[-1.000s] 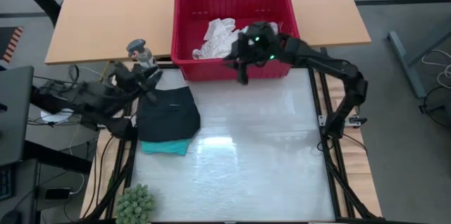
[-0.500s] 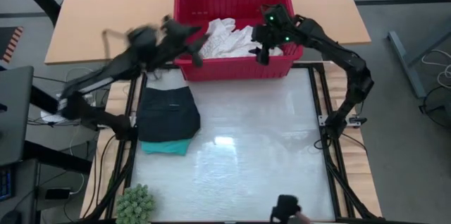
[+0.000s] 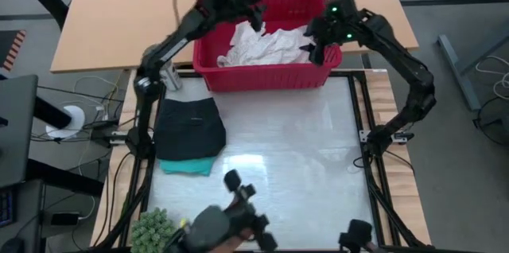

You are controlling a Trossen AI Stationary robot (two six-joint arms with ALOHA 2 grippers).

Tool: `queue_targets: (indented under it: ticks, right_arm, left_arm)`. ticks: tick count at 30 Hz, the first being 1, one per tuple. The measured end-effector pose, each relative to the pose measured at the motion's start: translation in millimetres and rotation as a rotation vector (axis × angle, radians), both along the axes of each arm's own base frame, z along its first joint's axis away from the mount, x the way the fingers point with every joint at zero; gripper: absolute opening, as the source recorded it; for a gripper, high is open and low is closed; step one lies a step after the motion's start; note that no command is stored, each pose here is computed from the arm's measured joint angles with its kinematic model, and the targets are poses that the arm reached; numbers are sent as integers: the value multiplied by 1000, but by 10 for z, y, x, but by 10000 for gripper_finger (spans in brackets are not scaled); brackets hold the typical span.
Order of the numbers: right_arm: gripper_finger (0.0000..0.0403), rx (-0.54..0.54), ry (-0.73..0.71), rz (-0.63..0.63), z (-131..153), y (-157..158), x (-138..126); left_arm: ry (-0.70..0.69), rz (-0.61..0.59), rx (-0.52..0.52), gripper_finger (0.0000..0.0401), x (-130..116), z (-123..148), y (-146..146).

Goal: Fold laundry
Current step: Fold the white dress

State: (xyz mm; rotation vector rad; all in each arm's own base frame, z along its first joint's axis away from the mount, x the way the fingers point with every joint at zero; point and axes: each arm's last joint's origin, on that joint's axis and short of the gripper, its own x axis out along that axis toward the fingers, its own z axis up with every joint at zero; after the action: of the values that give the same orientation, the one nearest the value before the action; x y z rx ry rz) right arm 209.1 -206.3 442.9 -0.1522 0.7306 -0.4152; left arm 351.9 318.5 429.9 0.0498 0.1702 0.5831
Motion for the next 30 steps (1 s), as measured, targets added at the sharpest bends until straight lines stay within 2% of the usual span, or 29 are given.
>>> queue_targets:
  ticks: [6, 11, 18, 30]
  right_arm:
    - [255, 45, -68, -70, 103, 88, -114]
    - [255, 67, -87, -92, 117, 104, -129]
    - [255, 97, -87, -111, 83, 87, -115]
    - [255, 114, -96, -125, 82, 88, -114]
  left_arm:
    - [81, -24, -48, 165, 182, -528, 256]
    - [211, -36, -53, 165, 348, -1034, 427]
    - [228, -65, -223, 165, 484, -1592, 579]
    - [415, 27, -222, 165, 478, -1933, 595]
